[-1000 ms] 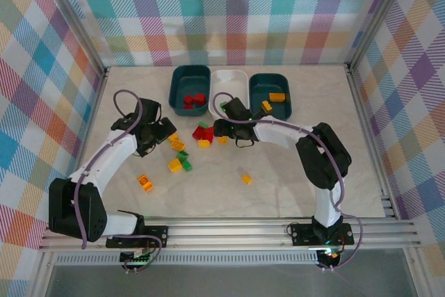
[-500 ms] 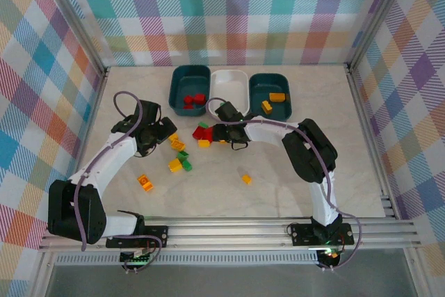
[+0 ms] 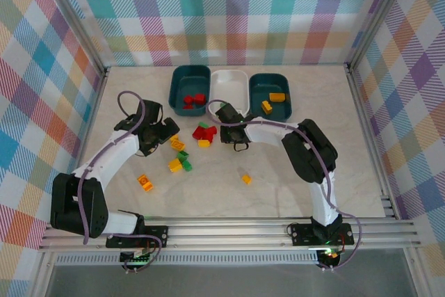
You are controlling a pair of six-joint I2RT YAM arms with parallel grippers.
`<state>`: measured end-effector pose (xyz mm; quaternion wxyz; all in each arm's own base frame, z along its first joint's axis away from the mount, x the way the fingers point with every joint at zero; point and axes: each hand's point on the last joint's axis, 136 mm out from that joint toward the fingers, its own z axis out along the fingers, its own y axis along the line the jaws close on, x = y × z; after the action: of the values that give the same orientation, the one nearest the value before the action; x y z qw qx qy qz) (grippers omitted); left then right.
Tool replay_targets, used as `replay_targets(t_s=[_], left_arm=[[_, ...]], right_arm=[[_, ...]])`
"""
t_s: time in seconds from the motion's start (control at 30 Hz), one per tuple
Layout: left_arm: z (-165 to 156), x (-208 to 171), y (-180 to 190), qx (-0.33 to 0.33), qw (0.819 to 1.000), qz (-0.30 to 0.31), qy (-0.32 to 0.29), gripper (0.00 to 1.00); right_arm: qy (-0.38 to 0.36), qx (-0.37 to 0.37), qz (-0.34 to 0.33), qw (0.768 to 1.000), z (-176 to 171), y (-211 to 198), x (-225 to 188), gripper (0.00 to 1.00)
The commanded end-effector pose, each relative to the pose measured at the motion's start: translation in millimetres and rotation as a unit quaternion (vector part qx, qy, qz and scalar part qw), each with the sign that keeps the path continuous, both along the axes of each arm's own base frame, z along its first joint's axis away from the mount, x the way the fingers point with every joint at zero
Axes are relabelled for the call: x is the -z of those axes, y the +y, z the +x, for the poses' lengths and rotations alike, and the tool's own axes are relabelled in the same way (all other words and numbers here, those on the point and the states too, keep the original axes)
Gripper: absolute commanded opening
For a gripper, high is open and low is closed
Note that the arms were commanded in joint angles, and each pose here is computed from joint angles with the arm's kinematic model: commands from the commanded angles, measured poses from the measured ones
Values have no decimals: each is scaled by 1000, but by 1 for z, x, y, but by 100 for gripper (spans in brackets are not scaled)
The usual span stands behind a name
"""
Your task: Sort the legos into containers by color
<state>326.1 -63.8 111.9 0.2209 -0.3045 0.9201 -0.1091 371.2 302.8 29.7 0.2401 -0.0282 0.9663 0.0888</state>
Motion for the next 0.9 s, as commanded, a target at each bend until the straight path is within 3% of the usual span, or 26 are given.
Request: replay_targets(t_s=[0.0, 0.23, 0.47, 0.67, 0.87], left_arm=[[4, -7, -3, 5, 1000, -5, -3, 98], [1, 0, -24, 35, 999, 8, 5, 98], [1, 5, -71, 100, 995, -1, 0, 98], [2, 7, -109, 150, 989, -16, 0, 97], [2, 12, -122, 170, 985, -12, 15, 97]], right_arm=[[-13, -5, -4, 1000, -9, -9, -16, 35], [-50, -14, 19, 998, -13, -19, -63, 34], [-105, 32, 30, 994, 42, -70, -115, 35], [-76, 117, 8, 990, 100, -147, -92, 35], [-47, 143, 3, 989, 129, -183, -69, 39]])
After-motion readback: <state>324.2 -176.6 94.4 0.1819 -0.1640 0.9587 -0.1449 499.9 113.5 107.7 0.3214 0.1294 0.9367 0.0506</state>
